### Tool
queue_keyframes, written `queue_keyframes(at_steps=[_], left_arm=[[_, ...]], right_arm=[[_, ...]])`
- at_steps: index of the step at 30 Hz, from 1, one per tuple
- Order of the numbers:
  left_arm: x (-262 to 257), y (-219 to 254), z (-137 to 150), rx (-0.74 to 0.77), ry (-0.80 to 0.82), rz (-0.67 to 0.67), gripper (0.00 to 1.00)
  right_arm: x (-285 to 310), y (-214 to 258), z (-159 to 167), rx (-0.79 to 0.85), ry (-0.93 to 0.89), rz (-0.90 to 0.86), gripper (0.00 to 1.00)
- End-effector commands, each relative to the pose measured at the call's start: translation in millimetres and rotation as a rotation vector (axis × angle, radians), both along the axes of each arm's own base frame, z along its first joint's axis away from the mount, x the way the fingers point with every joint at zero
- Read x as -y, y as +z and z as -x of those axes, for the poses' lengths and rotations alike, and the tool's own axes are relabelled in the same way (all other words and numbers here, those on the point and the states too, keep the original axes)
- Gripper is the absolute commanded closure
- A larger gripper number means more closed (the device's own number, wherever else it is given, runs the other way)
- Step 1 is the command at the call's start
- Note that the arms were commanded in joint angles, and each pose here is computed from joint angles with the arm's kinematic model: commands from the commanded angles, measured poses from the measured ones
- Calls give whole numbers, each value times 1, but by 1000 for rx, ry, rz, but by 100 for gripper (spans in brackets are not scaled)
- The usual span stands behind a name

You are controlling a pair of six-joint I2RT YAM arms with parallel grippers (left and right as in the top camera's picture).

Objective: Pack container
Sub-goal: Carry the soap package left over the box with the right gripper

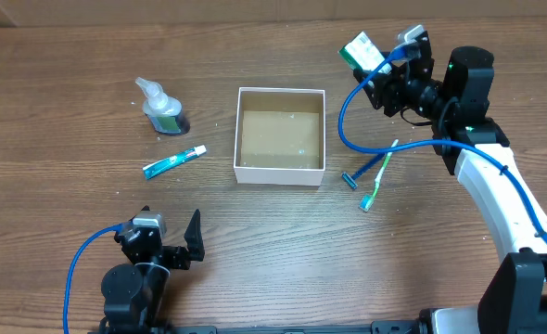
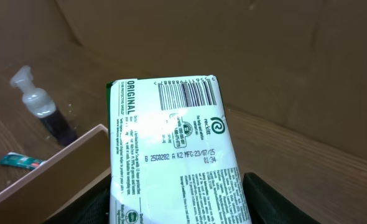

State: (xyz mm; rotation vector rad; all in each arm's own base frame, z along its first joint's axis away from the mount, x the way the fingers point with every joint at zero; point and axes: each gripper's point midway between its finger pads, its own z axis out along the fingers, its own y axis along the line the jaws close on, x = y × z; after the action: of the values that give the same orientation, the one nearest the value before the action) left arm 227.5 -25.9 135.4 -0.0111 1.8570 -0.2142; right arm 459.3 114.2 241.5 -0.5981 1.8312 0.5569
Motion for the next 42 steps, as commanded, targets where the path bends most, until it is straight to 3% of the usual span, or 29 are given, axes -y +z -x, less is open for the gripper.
queue_keyframes(at_steps=[1, 42], left_arm=[[0, -1, 0, 5, 1, 12, 0], [0, -1, 0, 4, 1, 12, 0]], right_arm=[[-22, 24, 12, 45, 84, -27, 55], [-62, 28, 33, 54, 236, -53, 58]])
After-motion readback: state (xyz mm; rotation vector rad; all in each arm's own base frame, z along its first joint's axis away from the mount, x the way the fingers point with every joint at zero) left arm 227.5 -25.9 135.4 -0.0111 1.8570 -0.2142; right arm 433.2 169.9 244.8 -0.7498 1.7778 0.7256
